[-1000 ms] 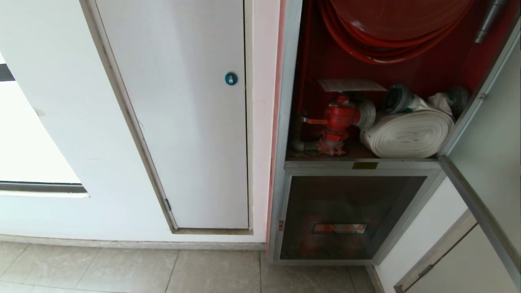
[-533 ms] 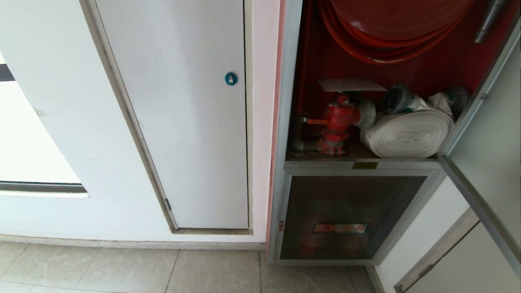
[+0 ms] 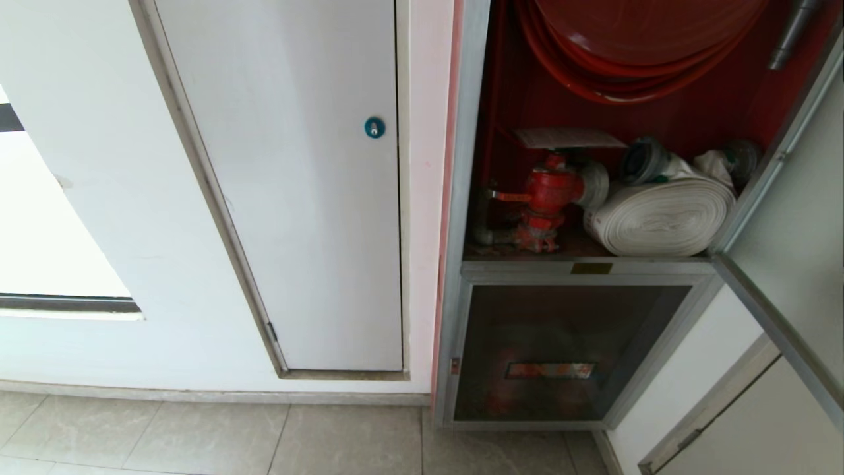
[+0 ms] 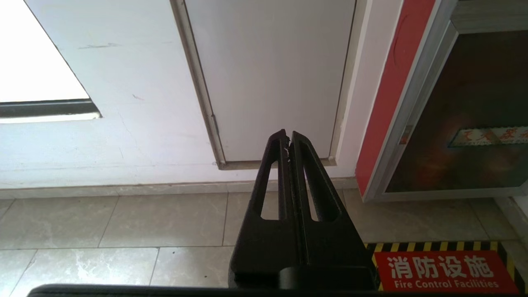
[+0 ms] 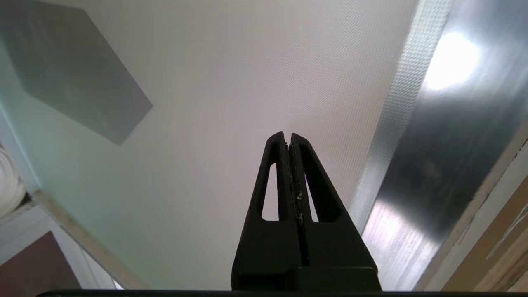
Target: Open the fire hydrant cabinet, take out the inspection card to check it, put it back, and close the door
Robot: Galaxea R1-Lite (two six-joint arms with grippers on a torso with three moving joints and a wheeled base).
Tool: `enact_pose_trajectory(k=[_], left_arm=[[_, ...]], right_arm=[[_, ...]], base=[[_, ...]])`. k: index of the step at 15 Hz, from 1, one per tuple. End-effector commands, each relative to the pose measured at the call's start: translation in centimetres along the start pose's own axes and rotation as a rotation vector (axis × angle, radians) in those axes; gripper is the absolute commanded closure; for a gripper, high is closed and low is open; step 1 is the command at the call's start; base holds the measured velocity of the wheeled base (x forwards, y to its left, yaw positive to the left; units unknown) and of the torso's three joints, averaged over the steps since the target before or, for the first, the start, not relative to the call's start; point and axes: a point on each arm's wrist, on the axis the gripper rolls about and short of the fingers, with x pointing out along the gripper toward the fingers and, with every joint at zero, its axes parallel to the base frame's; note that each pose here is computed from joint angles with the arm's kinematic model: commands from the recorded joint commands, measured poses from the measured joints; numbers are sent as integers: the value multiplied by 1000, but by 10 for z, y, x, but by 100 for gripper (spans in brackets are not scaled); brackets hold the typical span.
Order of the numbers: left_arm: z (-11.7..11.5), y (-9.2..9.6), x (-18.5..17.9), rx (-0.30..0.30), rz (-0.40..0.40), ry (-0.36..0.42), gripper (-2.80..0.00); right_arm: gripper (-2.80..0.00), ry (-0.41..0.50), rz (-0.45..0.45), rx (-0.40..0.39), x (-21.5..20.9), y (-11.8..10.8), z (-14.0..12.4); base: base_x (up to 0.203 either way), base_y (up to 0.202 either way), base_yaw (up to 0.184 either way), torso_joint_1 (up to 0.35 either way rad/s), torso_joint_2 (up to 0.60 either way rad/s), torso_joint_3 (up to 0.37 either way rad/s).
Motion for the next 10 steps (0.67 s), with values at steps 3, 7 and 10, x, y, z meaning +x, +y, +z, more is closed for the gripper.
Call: enact_pose_trajectory(k=[3,7,10], left_arm=[[0,0,0,0,0,2,0],[0,0,0,0,0,2,0],[0,0,0,0,0,2,0]], right_arm=[[0,18,-6,-3,10,2,-2],[0,10,79,-2,-2,0,-4],[0,-5,307,17,-21,7,-10]], base=[[0,0,0,0,0,0],[0,0,0,0,0,0],[0,0,0,0,0,0]])
